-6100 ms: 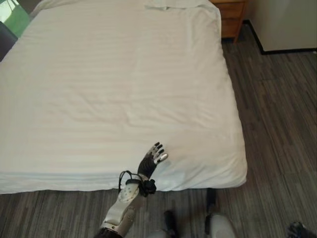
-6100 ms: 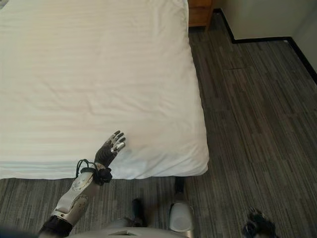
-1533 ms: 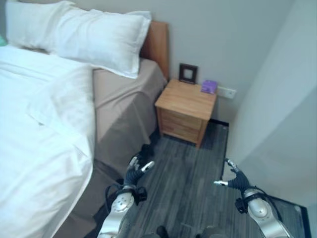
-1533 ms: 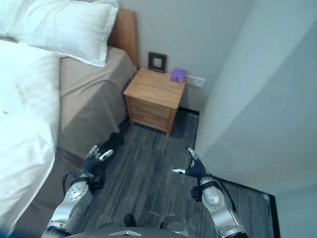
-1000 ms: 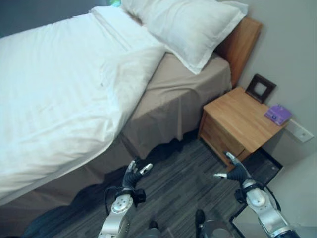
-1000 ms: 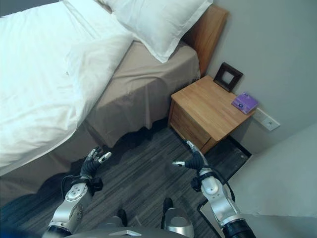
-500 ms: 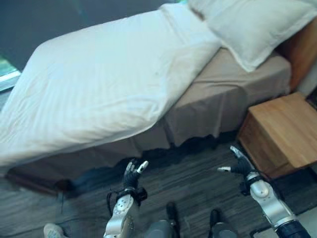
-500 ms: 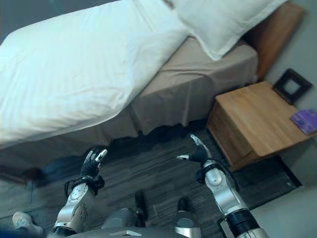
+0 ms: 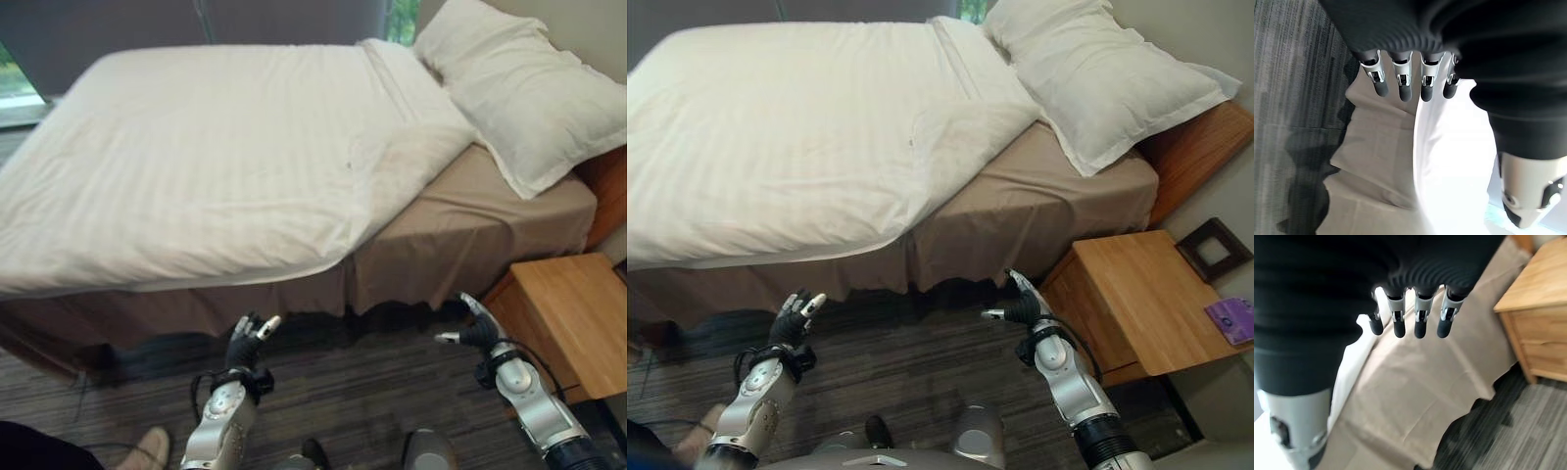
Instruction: Making the bed.
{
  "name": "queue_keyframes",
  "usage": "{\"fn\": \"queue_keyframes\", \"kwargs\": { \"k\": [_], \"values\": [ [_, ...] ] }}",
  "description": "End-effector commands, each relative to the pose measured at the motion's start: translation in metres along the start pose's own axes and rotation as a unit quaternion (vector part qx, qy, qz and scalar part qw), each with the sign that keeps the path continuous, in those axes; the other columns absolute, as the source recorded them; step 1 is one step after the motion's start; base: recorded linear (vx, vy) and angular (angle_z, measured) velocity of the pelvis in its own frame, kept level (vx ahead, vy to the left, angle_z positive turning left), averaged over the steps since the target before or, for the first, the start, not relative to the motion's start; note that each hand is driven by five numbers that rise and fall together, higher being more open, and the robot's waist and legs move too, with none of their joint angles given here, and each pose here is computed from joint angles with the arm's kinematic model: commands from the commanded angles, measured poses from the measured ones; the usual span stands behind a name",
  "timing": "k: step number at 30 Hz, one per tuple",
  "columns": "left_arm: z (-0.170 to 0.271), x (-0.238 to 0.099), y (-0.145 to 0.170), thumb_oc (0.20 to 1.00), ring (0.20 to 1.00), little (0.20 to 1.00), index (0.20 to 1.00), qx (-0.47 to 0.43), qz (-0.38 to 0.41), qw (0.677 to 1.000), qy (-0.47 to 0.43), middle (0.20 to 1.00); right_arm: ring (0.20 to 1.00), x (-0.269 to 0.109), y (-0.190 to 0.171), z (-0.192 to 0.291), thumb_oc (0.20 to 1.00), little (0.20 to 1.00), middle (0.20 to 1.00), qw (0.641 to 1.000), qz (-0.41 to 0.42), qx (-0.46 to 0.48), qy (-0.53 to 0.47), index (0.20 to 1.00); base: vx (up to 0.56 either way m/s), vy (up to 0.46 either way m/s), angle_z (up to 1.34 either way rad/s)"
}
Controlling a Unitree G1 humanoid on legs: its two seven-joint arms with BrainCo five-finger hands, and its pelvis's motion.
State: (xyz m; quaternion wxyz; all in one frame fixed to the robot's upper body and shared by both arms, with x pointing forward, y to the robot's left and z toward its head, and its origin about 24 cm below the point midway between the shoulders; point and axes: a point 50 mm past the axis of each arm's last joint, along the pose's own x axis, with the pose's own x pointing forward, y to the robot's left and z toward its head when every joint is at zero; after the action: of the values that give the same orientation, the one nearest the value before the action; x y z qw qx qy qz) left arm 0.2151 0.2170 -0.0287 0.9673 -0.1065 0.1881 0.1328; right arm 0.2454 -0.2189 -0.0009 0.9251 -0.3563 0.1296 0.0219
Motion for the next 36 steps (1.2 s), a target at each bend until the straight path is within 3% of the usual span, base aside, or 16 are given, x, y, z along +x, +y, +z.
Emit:
{"fn": "queue_keyframes", "kwargs": {
  "k": [1,11,12,15,23,36],
  "values": [
    [0.024,0.005,-0.006,1.000,1.000,1.000,1.000,0.002,-0.027,0.998,-0.053,1.000,1.000,0.015,-0.033,0.022,1.000,1.000,1.000,0.996,-0.070,0.033,-0.045,1.000,0.15,-0.174,0.20],
    [0.006,-0.001,-0.006,1.000,1.000,1.000,1.000,0.009,-0.036,0.999,-0.021,1.000,1.000,0.001,-0.023,0.020,1.000,1.000,1.000,0.995,-0.058,0.065,-0.052,1.000,0.12,-0.111,0.25],
    [-0.060,-0.016,0.049,1.000,1.000,1.000,1.000,0.071,0.130,0.983,0.110,1.000,1.000,-0.031,0.085,-0.047,1.000,1.000,1.000,0.948,0.109,0.259,0.150,1.000,-0.02,0.015,-0.04],
    [-0.050,-0.017,0.057,1.000,1.000,1.000,1.000,0.086,0.130,0.983,0.096,1.000,1.000,-0.023,0.077,-0.040,1.000,1.000,1.000,0.947,0.083,0.276,0.142,1.000,0.00,0.295,0.03],
    [-0.012,-0.011,0.066,1.000,1.000,1.000,1.000,0.116,0.128,0.985,0.021,1.000,1.000,0.005,0.034,-0.007,1.000,1.000,1.000,0.975,0.028,0.213,0.052,1.000,0.04,0.160,0.17],
    [0.047,-0.003,0.052,1.000,1.000,1.000,1.000,0.119,0.079,0.984,-0.104,1.000,1.000,0.019,-0.053,0.030,1.000,1.000,1.000,0.988,-0.094,0.106,-0.061,1.000,0.25,-0.187,0.31]
  ]
}}
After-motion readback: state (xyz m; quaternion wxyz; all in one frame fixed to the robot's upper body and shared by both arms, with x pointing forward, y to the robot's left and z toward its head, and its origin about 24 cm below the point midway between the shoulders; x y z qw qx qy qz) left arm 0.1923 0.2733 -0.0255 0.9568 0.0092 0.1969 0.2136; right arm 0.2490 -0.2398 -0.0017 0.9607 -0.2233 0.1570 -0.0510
